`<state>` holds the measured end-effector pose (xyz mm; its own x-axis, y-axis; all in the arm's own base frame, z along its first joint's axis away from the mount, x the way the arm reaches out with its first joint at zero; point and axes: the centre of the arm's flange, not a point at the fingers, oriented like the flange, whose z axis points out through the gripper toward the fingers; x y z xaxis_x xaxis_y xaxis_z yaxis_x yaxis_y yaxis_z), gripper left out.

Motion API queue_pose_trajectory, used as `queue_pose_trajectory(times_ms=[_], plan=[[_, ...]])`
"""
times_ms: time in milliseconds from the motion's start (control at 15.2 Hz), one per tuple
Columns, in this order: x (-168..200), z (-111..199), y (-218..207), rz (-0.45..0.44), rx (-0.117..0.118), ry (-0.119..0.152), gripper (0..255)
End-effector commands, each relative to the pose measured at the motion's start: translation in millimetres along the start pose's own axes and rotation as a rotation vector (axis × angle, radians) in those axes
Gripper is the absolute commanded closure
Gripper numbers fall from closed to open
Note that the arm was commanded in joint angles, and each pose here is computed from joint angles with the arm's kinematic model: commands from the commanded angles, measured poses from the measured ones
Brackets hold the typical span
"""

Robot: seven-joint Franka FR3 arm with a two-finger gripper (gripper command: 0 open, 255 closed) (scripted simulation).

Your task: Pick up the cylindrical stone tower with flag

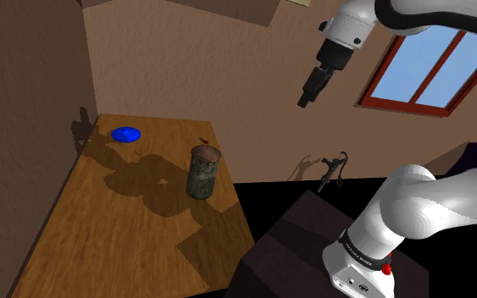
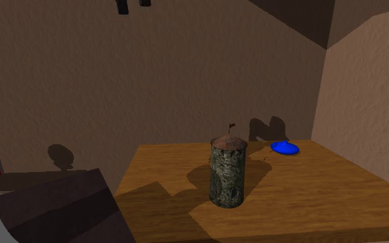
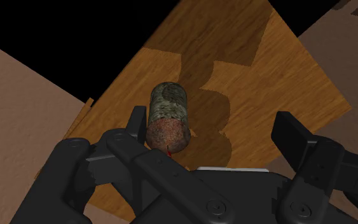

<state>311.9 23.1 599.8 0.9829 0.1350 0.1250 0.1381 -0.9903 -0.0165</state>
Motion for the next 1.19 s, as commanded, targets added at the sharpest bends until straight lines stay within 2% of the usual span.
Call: queue_pose_trajectory(times_ms=[0,1122], plan=[[0,0,0,0.0,0.0,0.0,0],[175,158,7,-0.031,-0.031,-0.097,0]])
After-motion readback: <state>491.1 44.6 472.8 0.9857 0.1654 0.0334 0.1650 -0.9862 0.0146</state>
